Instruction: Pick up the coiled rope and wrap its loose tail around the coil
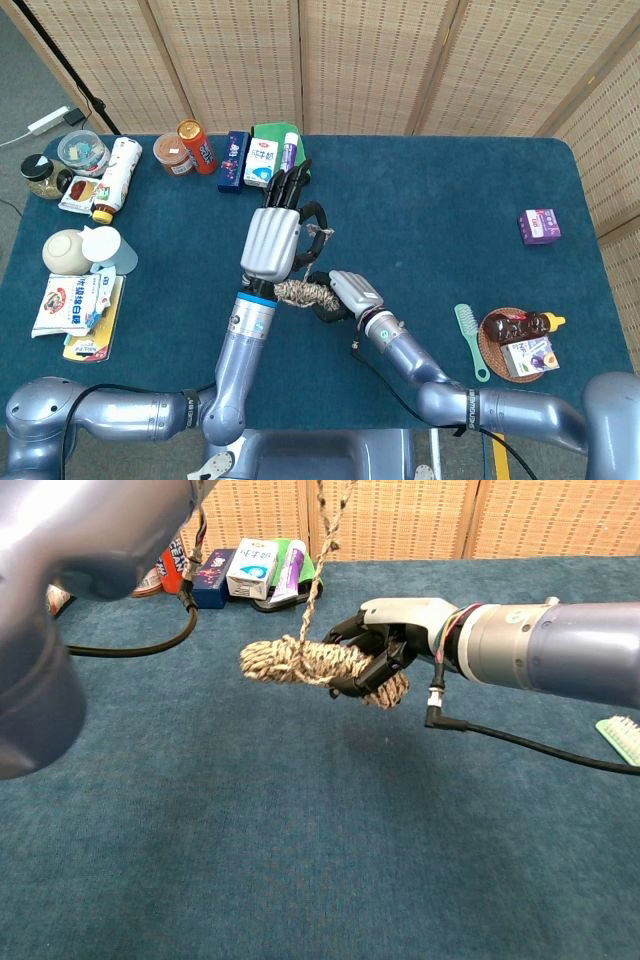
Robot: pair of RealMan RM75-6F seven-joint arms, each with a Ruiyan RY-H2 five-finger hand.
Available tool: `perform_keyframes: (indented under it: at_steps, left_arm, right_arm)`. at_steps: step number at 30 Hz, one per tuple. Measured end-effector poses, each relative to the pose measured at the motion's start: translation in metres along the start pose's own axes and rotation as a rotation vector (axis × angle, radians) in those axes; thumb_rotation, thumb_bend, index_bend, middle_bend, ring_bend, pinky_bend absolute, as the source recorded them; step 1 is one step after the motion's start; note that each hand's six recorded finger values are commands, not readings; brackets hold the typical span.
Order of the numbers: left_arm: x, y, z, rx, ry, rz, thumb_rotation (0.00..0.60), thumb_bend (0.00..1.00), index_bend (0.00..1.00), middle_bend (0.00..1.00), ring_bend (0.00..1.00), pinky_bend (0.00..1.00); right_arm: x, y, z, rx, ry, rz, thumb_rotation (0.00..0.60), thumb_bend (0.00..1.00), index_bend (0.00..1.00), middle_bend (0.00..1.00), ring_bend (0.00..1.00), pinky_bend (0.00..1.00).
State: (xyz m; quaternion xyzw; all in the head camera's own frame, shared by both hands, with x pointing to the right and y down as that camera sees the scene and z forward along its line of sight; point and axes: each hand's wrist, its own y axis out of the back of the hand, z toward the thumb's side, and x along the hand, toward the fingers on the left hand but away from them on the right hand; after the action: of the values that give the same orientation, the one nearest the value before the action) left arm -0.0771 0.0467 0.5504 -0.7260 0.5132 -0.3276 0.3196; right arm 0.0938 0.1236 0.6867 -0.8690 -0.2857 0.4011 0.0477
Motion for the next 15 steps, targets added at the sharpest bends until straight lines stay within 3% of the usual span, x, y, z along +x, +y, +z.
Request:
perform_keyframes:
  at_steps: [6,15]
  left_arm:
    - [0.009,-0.011,-0.016,0.019,0.073,0.006,0.6,0.4,0.6,0.0,0.0,0.0]
    - [0.012,-0.034,-0.051,0.034,0.167,-0.018,0.6,0.4,0.6,0.0,0.0,0.0]
  right_arm:
    - [0.013,0.002,0.009,-0.044,0.08,0.087,0.6,1.0,0.75,0.51,0.4,0.7]
    - [0.032,0.014,0.032,-0.229,0.165,0.132,0.6,1.0,0.75,0.51,0.4,0.7]
